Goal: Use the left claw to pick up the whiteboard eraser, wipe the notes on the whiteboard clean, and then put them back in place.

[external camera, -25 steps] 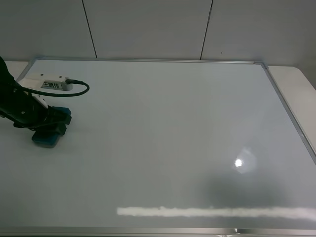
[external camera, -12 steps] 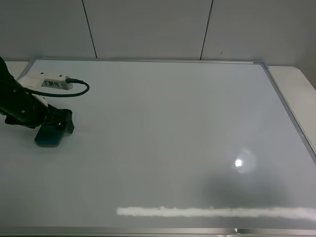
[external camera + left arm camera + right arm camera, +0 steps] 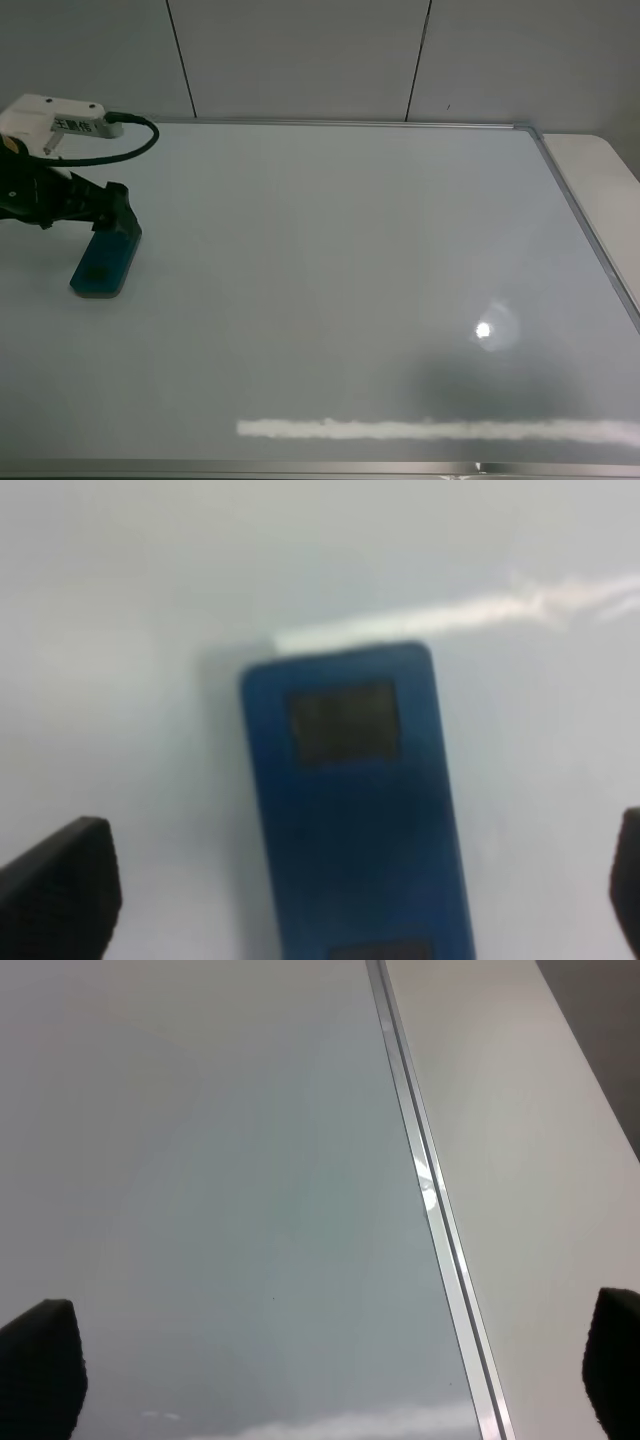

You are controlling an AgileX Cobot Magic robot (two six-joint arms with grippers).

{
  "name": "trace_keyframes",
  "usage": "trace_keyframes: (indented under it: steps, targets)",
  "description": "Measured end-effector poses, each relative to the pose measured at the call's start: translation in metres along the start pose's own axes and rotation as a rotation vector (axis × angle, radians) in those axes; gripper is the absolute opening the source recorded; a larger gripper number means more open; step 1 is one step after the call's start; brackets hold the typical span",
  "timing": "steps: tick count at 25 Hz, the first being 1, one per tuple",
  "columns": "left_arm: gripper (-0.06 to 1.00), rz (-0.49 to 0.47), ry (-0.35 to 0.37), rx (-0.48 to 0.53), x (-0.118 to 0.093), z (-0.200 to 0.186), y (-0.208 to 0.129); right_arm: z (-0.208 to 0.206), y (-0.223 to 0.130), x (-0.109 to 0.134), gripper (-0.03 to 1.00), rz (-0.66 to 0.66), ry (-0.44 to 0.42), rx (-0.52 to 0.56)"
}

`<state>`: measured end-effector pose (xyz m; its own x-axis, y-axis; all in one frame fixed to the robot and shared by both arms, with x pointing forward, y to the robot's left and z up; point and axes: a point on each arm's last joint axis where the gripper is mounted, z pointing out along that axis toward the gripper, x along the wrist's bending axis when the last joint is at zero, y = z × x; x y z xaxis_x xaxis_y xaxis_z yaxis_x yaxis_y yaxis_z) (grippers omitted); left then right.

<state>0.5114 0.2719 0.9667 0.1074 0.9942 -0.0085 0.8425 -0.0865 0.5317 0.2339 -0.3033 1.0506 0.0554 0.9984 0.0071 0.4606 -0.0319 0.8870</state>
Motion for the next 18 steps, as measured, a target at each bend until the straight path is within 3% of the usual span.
trace_keyframes:
  steps: [10, 14, 18]
  targets:
    - [0.99, 0.050, 0.030, -0.153, 0.002, -0.108, -0.010, 0.000, 0.000, 0.000, 0.99, 0.000, 0.000, 0.000]
    - [0.99, 0.056, 0.045, -0.206, 0.002, -0.155, -0.031, 0.000, 0.000, 0.000, 0.99, 0.000, 0.000, 0.000]
    - [0.99, 0.052, 0.053, -0.338, 0.003, -0.204, -0.062, 0.000, 0.000, 0.000, 0.99, 0.000, 0.000, 0.000]
